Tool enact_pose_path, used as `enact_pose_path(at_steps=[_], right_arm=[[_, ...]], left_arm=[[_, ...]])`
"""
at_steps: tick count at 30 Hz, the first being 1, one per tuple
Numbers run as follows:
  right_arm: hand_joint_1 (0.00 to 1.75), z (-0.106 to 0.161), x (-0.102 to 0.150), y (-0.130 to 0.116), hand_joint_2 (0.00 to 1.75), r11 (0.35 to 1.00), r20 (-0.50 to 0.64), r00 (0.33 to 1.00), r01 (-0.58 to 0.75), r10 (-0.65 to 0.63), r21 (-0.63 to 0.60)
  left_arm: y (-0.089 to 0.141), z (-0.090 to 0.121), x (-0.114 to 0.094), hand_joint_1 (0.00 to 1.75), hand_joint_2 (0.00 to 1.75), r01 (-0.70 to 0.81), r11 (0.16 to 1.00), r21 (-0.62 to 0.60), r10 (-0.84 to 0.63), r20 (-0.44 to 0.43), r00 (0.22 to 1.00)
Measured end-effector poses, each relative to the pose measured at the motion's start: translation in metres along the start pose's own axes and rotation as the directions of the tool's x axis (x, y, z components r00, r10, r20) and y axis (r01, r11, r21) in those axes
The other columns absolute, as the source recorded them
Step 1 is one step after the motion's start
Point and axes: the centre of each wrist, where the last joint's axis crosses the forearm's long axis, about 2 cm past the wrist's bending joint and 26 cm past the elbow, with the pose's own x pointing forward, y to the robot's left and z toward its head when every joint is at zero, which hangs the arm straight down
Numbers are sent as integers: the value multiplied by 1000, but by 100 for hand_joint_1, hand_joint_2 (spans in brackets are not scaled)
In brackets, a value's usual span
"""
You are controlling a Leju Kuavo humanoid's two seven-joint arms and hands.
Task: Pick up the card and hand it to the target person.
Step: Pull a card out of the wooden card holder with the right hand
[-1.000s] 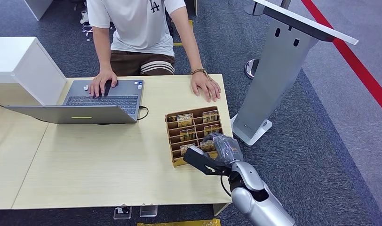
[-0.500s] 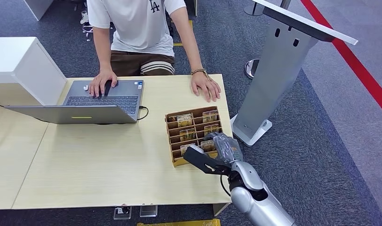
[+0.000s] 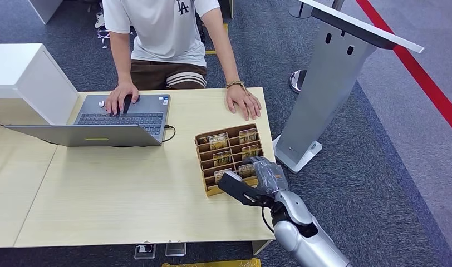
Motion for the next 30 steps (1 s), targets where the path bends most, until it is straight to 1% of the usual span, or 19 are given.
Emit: enact_pose_path(at_steps=[1,5,9,10,13,25,27,30], right_arm=[[146,0,0,0,175,1000,0,1000,1,-1,0],[153,0,0,0,175,1000,1,1000,2,-2,0],[172,-1,0,-1,175,1000,3,1000,2,-2,-2],[175,-1,0,-1,175,1000,3,1000,2,-2,-2],[175,-1,1,-1,175,1000,5,1000,4,-4,-1],[175,-1,1,-1,175,1000,8,1000,6,-6,-14],[175,0,2,-4,175,999,14,1000,4,-4,-37],[175,0,6,-15,175,993,32,999,-6,10,-115]], left_arm=[[0,0,0,0,0,0,1000,0,0,0,1000],[0,0,0,0,0,0,1000,0,0,1,1000],[0,0,0,0,0,0,1000,1,0,1,1000],[0,0,0,0,44,0,1000,1,0,1,1000],[0,0,0,0,175,1,1000,4,-1,2,1000],[0,0,0,0,175,17,1000,19,-17,11,1000],[0,0,0,0,175,15,1000,21,-15,11,1000],[0,0,0,0,175,10,1000,24,-10,9,1000]])
